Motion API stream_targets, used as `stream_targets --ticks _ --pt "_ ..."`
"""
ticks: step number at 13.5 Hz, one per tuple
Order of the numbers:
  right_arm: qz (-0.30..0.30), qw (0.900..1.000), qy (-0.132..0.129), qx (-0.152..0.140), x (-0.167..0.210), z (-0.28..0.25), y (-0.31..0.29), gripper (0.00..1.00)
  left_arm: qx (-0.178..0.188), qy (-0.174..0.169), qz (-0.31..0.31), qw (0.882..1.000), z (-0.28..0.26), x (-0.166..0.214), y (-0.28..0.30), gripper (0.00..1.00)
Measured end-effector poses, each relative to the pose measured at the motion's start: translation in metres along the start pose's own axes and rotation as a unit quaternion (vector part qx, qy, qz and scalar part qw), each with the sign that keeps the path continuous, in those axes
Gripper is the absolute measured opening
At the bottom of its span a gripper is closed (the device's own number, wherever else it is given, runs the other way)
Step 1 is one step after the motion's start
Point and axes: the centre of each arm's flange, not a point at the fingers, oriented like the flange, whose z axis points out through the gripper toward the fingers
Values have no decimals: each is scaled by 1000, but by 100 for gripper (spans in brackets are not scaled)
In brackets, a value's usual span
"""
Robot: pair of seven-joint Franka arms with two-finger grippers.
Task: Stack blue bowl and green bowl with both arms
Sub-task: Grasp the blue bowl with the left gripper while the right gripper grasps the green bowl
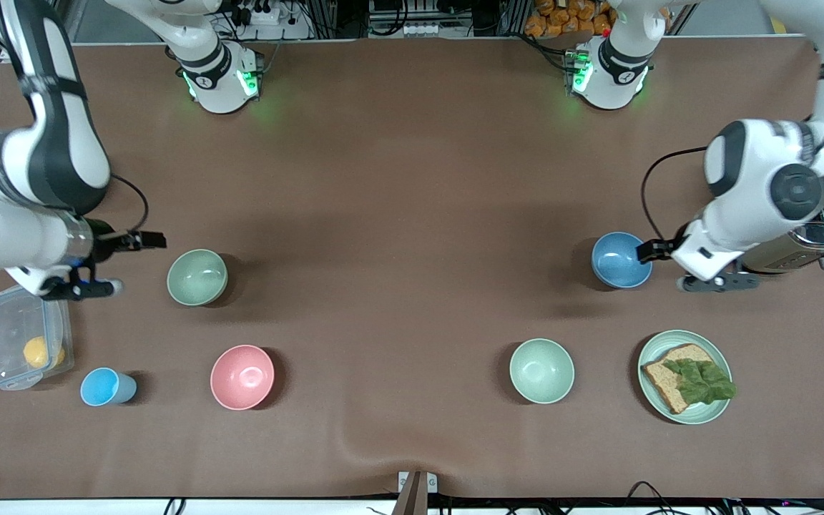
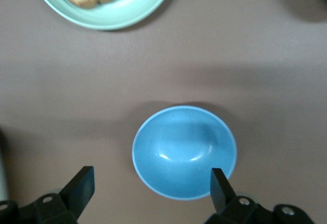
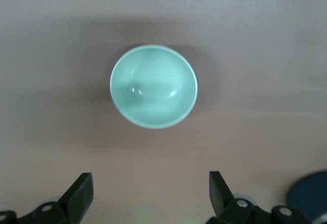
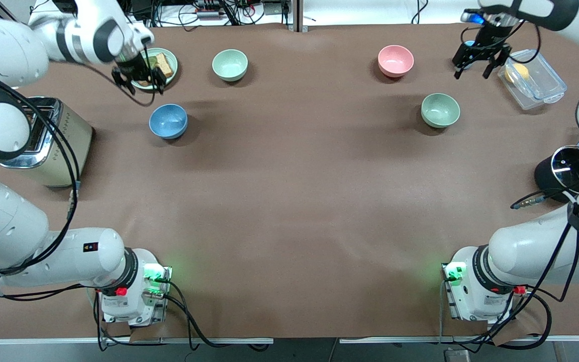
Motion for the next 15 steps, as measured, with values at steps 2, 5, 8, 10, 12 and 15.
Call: stream_targets --ticks 2,5,8,10,12,15 --pt "-8 1000 2 3 20 33 10 100 -3 -16 -12 1000 30 -6 -14 100" --pt "-12 999 31 2 38 80 23 100 -8 -32 -15 999 62 -5 -17 100" --pt "-19 999 49 -11 39 116 26 100 -12 -44 -14 999 82 -5 -15 95" --pt "-23 998 52 -21 40 130 30 100 -12 -46 -14 999 85 -5 -15 74" --pt "-30 997 58 -28 42 144 37 100 -12 -47 -14 999 86 -5 -15 52" --pt "-38 996 79 -28 41 168 50 81 -12 -46 -14 999 86 -4 -15 19"
